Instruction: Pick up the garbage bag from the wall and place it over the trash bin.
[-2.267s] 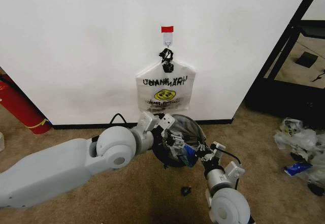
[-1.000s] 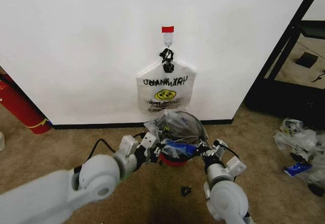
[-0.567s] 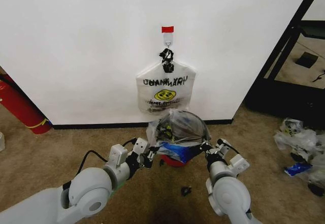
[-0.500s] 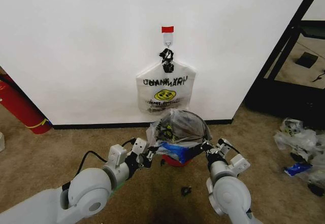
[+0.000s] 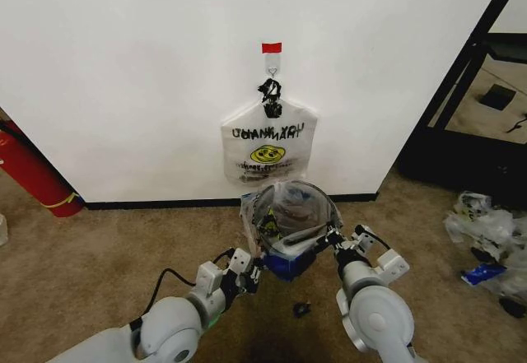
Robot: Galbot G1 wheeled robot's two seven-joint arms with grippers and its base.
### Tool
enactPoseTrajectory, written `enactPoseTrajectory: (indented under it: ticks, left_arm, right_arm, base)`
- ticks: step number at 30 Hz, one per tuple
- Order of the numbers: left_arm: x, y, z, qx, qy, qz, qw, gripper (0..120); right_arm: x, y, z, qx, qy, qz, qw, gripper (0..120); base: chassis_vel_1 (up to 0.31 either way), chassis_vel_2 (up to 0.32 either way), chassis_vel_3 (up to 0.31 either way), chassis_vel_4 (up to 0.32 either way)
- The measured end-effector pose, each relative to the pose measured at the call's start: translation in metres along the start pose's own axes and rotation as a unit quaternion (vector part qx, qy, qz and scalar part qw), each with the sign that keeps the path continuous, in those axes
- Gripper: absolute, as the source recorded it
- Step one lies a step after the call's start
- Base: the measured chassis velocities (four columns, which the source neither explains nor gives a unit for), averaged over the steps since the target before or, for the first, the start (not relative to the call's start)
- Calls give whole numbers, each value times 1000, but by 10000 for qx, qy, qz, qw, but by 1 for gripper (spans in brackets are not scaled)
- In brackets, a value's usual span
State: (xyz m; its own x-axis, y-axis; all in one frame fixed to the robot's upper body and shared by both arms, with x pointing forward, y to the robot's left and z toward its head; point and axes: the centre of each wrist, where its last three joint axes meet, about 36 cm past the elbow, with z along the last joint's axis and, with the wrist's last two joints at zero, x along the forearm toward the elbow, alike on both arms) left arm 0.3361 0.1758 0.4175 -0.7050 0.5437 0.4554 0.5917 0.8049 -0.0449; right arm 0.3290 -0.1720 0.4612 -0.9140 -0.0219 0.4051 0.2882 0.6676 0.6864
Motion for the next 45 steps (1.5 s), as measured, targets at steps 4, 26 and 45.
enactPoseTrajectory:
  ticks: [4,26,45]
  left_arm:
    - [-2,2,1,-85,-68,-76,9999,0]
    - [85,-20,-38,11,-693,-260,9973,79]
    - [59,-60,-31,2810,8,515,9583,98]
  right_arm:
    - [1,0,0,0,2,6,10000,2]
    - [-27,-8,-2,-97,-169,302,9994,2]
    - [-25,-8,-15,-393,-369,371,9979,2]
  base:
    - [0,0,0,0]
    - [0,0,0,0]
    - [0,0,0,0]
